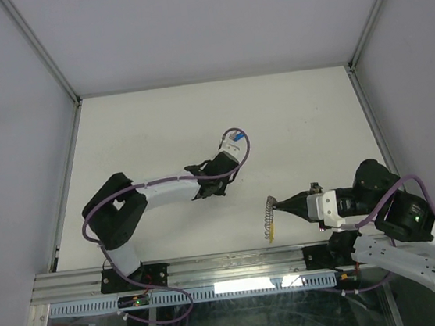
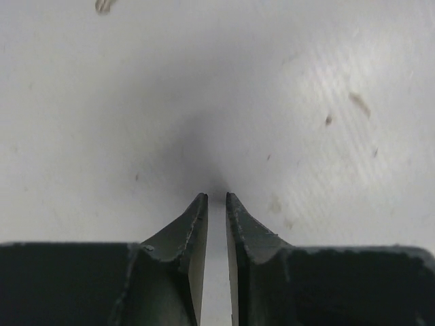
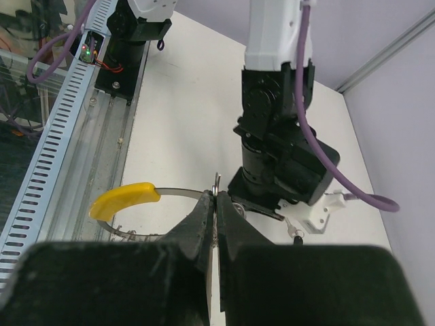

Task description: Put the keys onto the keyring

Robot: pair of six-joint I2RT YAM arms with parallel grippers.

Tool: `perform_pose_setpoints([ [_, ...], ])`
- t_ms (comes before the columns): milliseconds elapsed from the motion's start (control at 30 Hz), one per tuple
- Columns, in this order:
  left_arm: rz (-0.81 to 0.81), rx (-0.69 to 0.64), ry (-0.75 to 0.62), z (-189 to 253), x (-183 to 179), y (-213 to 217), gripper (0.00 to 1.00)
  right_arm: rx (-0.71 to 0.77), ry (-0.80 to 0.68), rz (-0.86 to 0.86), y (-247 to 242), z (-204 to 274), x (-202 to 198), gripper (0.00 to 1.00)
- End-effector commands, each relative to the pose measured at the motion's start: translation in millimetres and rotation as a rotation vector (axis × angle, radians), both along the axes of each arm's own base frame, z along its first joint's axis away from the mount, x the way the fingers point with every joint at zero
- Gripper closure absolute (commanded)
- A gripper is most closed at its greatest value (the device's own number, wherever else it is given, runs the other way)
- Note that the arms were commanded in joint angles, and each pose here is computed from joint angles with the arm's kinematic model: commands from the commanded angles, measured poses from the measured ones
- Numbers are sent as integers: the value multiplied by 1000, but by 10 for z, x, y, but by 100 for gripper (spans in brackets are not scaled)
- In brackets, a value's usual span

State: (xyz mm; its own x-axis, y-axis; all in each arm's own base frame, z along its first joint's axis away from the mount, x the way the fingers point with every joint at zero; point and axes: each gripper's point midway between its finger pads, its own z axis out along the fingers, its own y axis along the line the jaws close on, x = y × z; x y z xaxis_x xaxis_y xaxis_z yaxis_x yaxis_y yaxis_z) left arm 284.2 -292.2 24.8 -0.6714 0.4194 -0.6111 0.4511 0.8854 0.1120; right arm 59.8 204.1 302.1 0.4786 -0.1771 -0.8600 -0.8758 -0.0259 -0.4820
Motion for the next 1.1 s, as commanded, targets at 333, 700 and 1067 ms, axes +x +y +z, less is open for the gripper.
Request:
perform_pose_setpoints([
  [333, 125, -282, -205, 1018, 574, -160, 54, 73, -12, -18, -1, 234, 10, 100],
  [700, 271, -246, -204, 908, 1193, -545, 51, 65, 10, -26, 30, 190, 38, 100],
  [1067, -3, -359, -171, 999, 1106, -333, 39, 55, 22, -10, 75, 134, 38, 100],
])
